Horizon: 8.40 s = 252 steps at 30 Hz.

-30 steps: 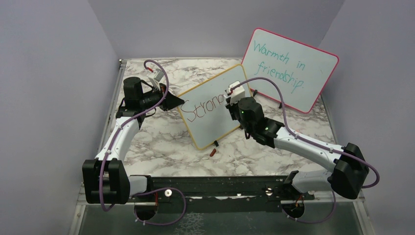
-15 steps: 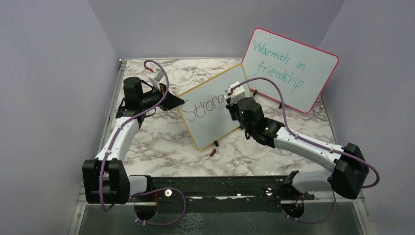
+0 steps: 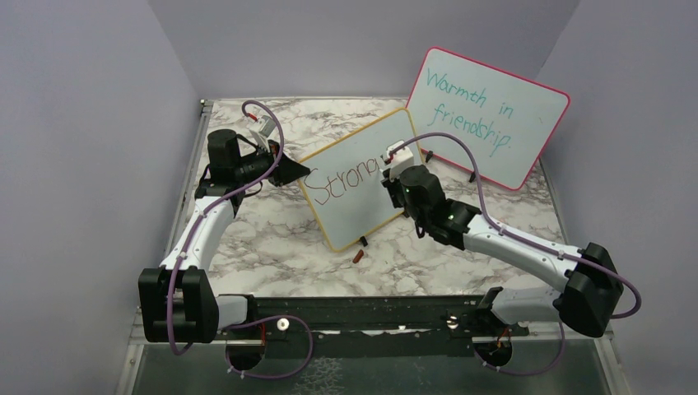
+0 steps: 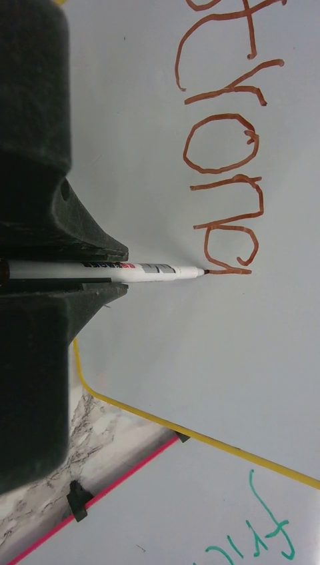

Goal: Write a sentence on the whiteboard

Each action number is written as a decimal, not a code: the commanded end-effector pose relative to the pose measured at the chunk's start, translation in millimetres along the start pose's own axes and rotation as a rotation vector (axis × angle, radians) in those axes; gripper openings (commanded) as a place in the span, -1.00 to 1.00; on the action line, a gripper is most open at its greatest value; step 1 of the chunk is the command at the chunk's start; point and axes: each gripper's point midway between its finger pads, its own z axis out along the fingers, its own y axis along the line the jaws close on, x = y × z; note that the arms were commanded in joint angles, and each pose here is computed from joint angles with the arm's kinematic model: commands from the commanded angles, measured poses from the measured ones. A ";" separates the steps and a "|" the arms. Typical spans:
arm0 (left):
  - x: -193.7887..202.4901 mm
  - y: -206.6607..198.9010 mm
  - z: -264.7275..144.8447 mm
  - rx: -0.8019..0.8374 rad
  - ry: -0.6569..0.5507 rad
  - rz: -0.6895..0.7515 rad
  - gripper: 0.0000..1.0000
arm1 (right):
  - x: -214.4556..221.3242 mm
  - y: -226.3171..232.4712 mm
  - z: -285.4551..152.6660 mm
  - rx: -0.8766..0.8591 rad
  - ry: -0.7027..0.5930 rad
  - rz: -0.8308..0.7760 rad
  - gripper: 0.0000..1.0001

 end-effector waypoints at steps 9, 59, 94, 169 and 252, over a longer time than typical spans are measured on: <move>22.2 33.7 2.4 -0.136 0.055 0.032 -1.00 | 35.2 5.2 -10.2 -0.043 0.119 0.005 -0.99; 22.3 34.5 1.7 -0.144 0.059 0.034 -1.00 | -19.2 -16.5 -31.6 -0.013 -0.064 0.042 -0.98; 23.0 35.1 2.0 -0.145 0.065 0.029 -1.00 | -33.7 -53.8 6.9 0.042 -0.125 0.044 -0.99; 22.1 38.2 1.7 -0.155 0.066 0.030 -1.00 | 19.1 -31.8 13.5 -0.080 0.072 -0.007 -0.99; 21.3 37.7 1.1 -0.157 0.069 0.036 -1.00 | -7.1 -56.3 21.9 0.068 -0.033 0.031 -0.99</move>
